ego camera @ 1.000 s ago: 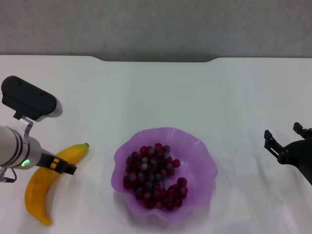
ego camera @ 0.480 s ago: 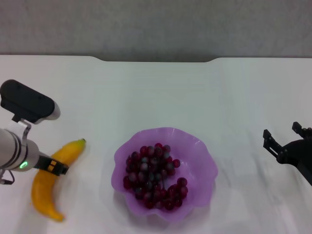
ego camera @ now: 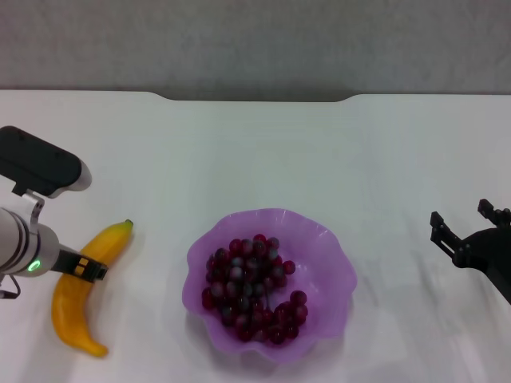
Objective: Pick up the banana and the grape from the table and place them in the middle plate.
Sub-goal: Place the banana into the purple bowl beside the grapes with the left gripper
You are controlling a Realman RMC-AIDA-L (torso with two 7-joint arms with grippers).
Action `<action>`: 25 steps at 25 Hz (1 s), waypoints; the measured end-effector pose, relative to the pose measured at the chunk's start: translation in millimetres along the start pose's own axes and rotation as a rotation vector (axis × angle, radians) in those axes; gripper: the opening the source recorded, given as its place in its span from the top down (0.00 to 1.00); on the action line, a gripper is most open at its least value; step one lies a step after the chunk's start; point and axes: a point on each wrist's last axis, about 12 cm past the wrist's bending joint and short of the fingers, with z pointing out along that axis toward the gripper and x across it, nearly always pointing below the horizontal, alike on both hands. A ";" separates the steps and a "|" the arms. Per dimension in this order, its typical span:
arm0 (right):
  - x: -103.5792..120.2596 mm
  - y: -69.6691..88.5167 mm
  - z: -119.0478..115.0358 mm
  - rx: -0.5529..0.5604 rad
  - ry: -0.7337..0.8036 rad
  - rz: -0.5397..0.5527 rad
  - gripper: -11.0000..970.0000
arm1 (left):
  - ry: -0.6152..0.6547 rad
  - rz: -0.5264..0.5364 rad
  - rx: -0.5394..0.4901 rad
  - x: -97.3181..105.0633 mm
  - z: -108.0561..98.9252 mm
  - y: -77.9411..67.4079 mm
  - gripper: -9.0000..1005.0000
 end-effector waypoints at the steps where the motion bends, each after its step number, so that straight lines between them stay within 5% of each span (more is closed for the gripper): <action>1: 0.0 0.0 0.0 0.000 0.000 0.000 0.12 | -0.004 -0.003 0.000 -1.4 -1.5 0.1 0.52; 5: 0.8 -0.7 -0.6 0.002 0.004 -0.001 0.12 | -0.003 -0.013 0.023 -13.9 -21.6 -1.8 0.52; 9: 1.6 -1.5 -1.0 0.005 0.009 -0.002 0.13 | -0.040 -0.023 0.073 -33.8 -67.8 -10.2 0.52; 14: 1.6 -1.6 -0.4 0.005 0.011 -0.003 0.13 | -0.122 -0.125 0.287 -47.1 -96.9 -35.1 0.52; 18: 0.7 -1.8 0.6 0.006 0.009 -0.002 0.13 | -0.214 -0.135 0.493 -52.2 -93.5 -64.9 0.52; 25: 0.2 -1.7 1.2 0.006 0.008 -0.002 0.12 | -0.298 -0.207 0.588 -51.9 -57.4 -88.3 0.52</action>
